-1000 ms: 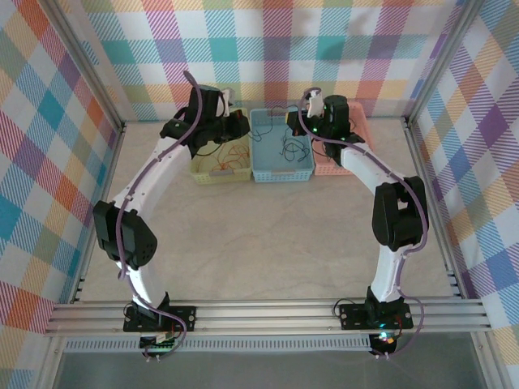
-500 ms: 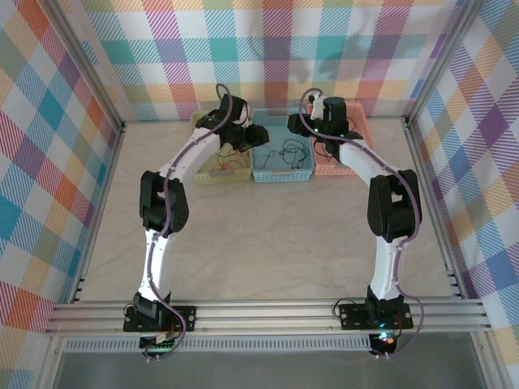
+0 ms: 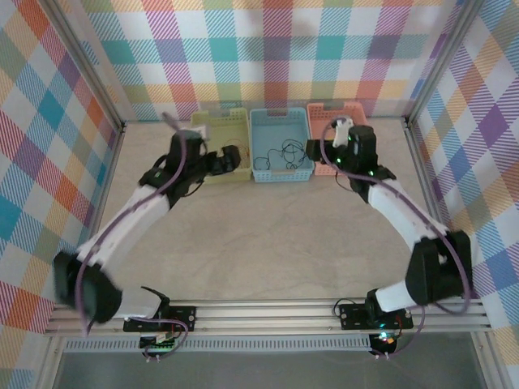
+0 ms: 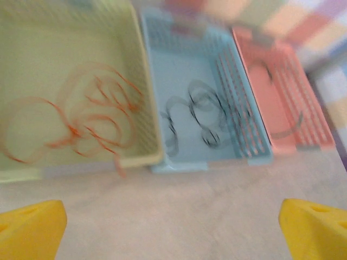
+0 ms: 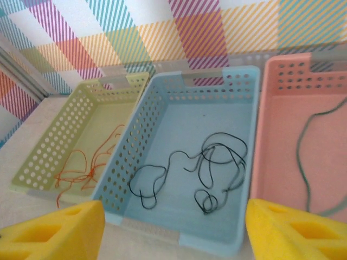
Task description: Untangle the cables
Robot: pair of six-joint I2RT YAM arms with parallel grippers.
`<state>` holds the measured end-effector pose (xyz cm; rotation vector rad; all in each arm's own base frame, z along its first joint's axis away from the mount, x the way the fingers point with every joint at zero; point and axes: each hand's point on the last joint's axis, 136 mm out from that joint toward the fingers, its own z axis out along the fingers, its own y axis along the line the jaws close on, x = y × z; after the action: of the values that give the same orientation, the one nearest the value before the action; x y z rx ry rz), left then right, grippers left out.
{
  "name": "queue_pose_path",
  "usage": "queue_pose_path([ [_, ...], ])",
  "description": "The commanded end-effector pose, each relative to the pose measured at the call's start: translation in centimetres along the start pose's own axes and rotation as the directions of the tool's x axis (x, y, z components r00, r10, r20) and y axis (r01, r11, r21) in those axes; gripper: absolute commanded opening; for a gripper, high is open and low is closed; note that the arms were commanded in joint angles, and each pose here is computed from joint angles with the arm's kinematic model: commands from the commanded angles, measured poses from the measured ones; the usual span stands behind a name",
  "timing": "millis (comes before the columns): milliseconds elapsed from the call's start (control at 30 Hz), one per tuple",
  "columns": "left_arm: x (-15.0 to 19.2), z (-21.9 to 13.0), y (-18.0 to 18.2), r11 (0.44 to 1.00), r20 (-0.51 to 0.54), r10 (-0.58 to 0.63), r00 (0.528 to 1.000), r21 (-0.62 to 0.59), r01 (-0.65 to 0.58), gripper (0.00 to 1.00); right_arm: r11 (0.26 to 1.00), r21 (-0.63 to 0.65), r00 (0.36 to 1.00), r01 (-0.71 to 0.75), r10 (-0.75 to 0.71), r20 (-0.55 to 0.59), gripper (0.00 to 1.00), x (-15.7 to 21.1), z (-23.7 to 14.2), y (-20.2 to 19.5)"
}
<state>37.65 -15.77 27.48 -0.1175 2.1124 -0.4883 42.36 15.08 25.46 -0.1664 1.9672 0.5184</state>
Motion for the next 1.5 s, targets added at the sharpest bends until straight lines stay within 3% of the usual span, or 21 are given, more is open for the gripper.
queue_pose_path([
  [0, -1.2, -3.0, 6.6, 0.956, 0.238, 0.073, 0.968, -0.294, 0.000, 1.00, 0.991, 0.108, 0.995, 0.082, -0.086, 0.040, 0.72, 2.1, -2.9, -2.0],
  [100, 0.7, -4.6, 10.2, 0.923, 0.357, 0.170, 0.918, -0.383, -0.022, 1.00, 0.974, 0.187, 0.986, 0.132, -0.149, 0.081, 0.76, 4.3, -5.3, -3.6],
  [167, 2.5, -4.8, 11.5, 0.904, 0.375, 0.263, 0.889, -0.417, -0.091, 1.00, 0.951, 0.271, 0.980, 0.149, -0.179, 0.086, 0.79, 6.3, -6.2, -5.6],
  [233, 4.4, -3.8, 13.1, 0.871, 0.299, 0.331, 0.895, -0.463, -0.167, 1.00, 0.930, 0.341, 0.982, 0.136, -0.172, 0.077, 0.80, 8.1, -6.8, -7.7],
  [333, 6.0, -2.0, 14.9, 0.829, 0.187, 0.342, 0.921, -0.521, -0.202, 1.00, 0.915, 0.383, 0.987, 0.127, -0.154, 0.040, 0.82, 10.4, -6.7, -9.8],
  [500, 7.9, 0.8, 17.8, 0.837, 0.157, 0.338, 0.928, -0.500, -0.220, 1.00, 0.885, 0.460, 0.996, 0.075, -0.093, 0.017, 0.85, 13.2, -6.3, -13.7],
  [767, 9.0, 4.7, 20.1, 0.890, 0.159, 0.307, 0.939, -0.398, -0.223, 1.00, 0.879, 0.473, 0.982, 0.064, -0.140, 0.128, 0.87, 12.2, -4.8, -15.4],
  [900, 9.0, 5.8, 21.8, 0.916, 0.157, 0.225, 0.962, -0.371, -0.154, 0.99, 0.885, 0.466, 0.992, 0.011, -0.069, 0.108, 0.87, 13.0, -4.1, -16.8],
  [1000, 10.2, 7.1, 20.6, 0.935, 0.106, 0.254, 0.961, -0.282, -0.216, 0.98, 0.905, 0.425, 0.992, 0.028, -0.076, 0.098, 0.87, 13.7, -3.4, -16.6],
  [1033, 10.4, 7.2, 20.3, 0.929, 0.109, 0.280, 0.954, -0.281, -0.241, 0.99, 0.904, 0.426, 0.986, 0.033, -0.098, 0.132, 0.87, 13.5, -3.2, -16.8],
  [1067, 10.5, 7.0, 20.6, 0.927, 0.118, 0.275, 0.954, -0.297, -0.230, 1.00, 0.908, 0.417, 0.993, 0.035, -0.078, 0.088, 0.87, 14.3, -3.0, -16.7],
  [1233, 10.3, 7.1, 21.1, 0.930, 0.123, 0.252, 0.960, -0.305, -0.205, 1.00, 0.902, 0.429, 0.993, 0.039, -0.082, 0.082, 0.92, 13.9, -2.7, -16.9],
  [1300, 10.3, 7.1, 21.1, 0.931, 0.121, 0.250, 0.961, -0.304, -0.204, 1.00, 0.904, 0.427, 0.993, 0.041, -0.083, 0.081, 1.00, 13.9, -2.7, -16.8],
  [1467, 10.3, 7.1, 21.1, 0.931, 0.121, 0.250, 0.961, -0.304, -0.204, 1.00, 0.906, 0.422, 0.994, 0.042, -0.082, 0.077, 1.00, 13.9, -2.7, -16.7],
])
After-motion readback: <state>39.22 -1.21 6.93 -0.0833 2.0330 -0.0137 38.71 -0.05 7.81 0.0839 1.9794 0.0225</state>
